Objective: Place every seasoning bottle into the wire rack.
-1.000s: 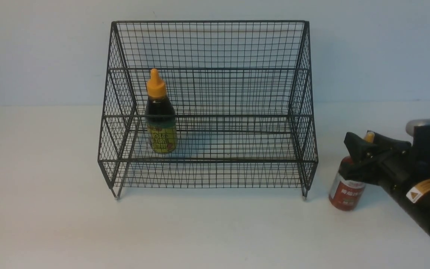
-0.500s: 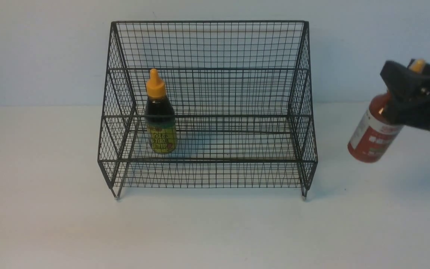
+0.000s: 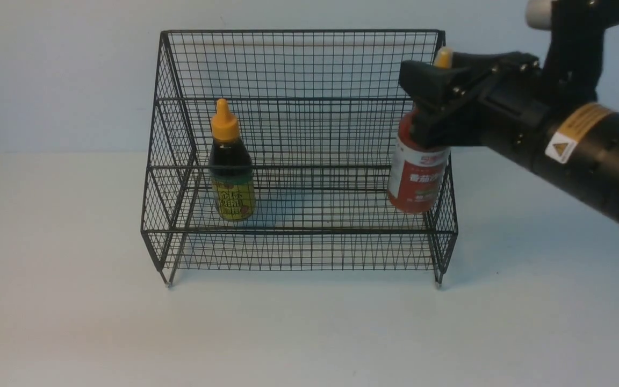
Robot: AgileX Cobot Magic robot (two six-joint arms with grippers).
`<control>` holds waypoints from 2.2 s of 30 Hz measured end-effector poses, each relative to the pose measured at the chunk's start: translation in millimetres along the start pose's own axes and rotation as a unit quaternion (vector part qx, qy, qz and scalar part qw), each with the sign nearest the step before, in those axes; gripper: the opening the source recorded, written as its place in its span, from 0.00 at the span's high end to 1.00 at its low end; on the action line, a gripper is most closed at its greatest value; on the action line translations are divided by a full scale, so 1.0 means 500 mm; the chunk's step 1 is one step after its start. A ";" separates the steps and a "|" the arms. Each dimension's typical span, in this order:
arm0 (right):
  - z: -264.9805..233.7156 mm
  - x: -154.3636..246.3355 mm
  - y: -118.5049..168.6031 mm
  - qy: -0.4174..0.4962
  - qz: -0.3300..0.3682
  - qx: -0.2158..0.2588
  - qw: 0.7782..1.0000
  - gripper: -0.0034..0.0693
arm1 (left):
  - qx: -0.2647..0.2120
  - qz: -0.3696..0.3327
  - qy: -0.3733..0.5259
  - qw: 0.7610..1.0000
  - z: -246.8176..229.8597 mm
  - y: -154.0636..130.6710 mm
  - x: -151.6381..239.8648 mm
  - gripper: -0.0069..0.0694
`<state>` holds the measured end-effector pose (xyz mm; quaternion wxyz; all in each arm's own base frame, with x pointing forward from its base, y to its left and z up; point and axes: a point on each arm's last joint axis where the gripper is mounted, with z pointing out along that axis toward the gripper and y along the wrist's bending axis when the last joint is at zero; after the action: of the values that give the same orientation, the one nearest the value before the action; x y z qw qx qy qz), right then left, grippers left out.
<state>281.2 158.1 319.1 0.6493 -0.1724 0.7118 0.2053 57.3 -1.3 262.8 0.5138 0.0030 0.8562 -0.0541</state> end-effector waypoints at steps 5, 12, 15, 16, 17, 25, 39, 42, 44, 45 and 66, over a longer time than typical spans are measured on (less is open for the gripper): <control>0.049 0.046 -0.004 0.022 0.002 -0.001 1.000 0.58 | 0.000 0.000 0.000 1.000 0.000 0.000 0.000 0.92; 0.082 0.092 -0.007 0.028 0.004 -0.005 1.000 0.58 | -0.005 0.006 -0.002 1.000 0.000 0.002 -0.001 0.92; 0.096 0.116 -0.009 0.039 0.005 -0.005 0.999 0.58 | -0.005 0.007 -0.002 1.000 0.000 0.002 -0.001 0.92; 0.099 0.122 -0.009 0.044 0.005 -0.005 0.999 0.58 | -0.006 0.007 -0.002 1.000 0.000 0.002 -0.001 0.92; 0.100 0.126 -0.010 0.048 0.005 -0.004 0.999 0.58 | -0.006 0.007 -0.002 1.000 0.000 0.002 -0.001 0.92; 0.106 0.144 -0.012 0.067 0.006 -0.002 0.998 0.58 | -0.007 0.008 -0.003 1.000 0.000 0.002 -0.001 0.92; 0.112 0.159 -0.025 0.089 0.085 0.039 0.992 0.32 | -0.007 0.008 -0.003 1.000 0.000 0.002 -0.001 0.92; 0.085 0.126 -0.022 0.110 0.077 0.042 0.990 0.28 | -0.007 0.008 -0.003 1.000 0.000 0.002 -0.001 0.92; 0.062 0.098 -0.019 0.117 0.068 0.041 0.990 0.28 | -0.007 0.008 -0.003 1.000 0.000 0.002 -0.001 0.92; 0.045 0.074 -0.016 0.113 0.062 0.039 0.991 0.28 | -0.007 0.008 -0.003 1.000 0.000 0.002 -0.001 0.92; -0.560 -0.082 -0.013 -0.135 0.004 0.173 0.976 0.97 | -0.006 0.009 -0.005 1.000 0.000 0.002 -0.002 0.92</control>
<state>49.6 7.0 379.7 0.7585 -0.0258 0.6429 0.1030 57.8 -0.3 263.6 0.5188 0.0072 0.8537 -0.0450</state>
